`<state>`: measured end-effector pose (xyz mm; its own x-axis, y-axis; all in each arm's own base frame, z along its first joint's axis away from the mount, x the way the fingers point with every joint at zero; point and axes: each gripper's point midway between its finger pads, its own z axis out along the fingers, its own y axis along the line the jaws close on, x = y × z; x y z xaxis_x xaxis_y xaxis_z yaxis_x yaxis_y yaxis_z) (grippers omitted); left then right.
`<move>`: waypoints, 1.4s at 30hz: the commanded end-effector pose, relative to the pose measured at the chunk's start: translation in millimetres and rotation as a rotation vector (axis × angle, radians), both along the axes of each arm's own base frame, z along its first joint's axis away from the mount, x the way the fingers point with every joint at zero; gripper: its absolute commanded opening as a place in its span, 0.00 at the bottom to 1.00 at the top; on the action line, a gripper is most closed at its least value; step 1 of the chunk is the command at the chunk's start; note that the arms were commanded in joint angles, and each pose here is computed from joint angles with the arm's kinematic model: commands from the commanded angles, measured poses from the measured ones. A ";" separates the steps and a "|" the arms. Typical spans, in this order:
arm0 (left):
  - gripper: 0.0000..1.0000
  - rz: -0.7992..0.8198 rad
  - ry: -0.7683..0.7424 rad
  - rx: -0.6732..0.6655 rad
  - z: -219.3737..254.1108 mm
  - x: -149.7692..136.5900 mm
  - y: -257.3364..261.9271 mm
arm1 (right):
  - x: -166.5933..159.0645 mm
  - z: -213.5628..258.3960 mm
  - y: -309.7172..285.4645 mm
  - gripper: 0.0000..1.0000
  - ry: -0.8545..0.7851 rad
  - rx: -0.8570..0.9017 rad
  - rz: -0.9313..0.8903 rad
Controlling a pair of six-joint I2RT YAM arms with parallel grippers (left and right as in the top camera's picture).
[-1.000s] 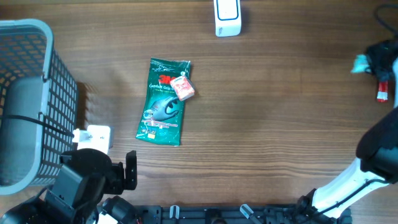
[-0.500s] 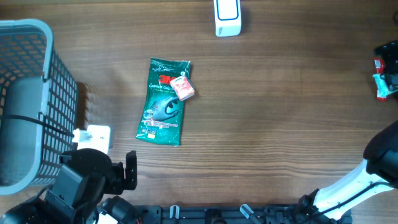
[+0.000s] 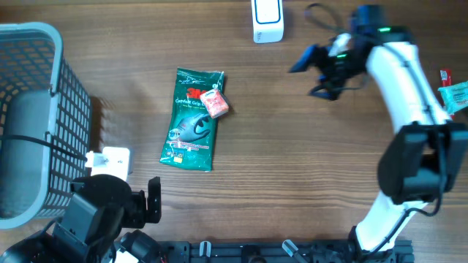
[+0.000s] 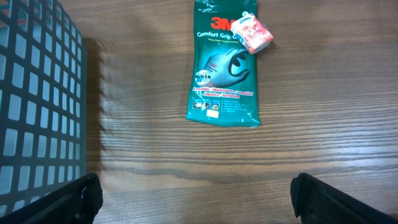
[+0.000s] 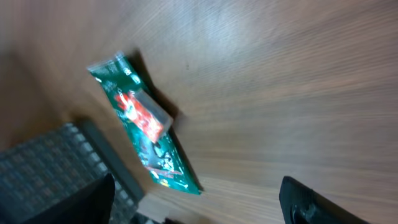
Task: Scan the item barcode
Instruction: 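Reach the right gripper to the Kleenex pack and grasp it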
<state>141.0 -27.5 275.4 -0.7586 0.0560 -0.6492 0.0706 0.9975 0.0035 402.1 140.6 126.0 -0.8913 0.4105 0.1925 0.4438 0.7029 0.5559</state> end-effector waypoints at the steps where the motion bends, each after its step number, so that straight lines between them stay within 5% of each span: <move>1: 1.00 0.016 -0.012 -0.006 2.3 0.3 2.1 | -25.0 -20.1 34.1 0.78 0.159 -0.103 -0.165; 4: 1.00 0.016 -0.012 -0.006 2.3 0.3 2.1 | -39.3 -38.6 75.9 0.76 0.187 -0.087 -0.181; 9: 1.00 0.016 -0.012 -0.006 2.3 0.3 2.1 | -37.0 -54.3 131.9 0.58 0.104 0.009 -0.193; 18: 1.00 0.016 -0.012 -0.006 2.3 0.3 2.1 | -27.3 -57.0 171.1 0.58 -0.029 -0.006 -0.245; 31: 1.00 0.016 -0.013 -0.007 2.3 0.3 2.0 | -14.6 -112.8 184.2 0.55 -0.011 -0.030 -0.300; 39: 1.00 0.016 -0.012 -0.006 2.3 0.3 2.1 | -13.0 -128.6 178.7 0.31 -0.011 -0.068 -0.313; 42: 1.00 0.016 -0.012 -0.006 2.3 0.3 2.1 | -14.3 -129.3 178.2 0.06 -0.009 -0.073 -0.305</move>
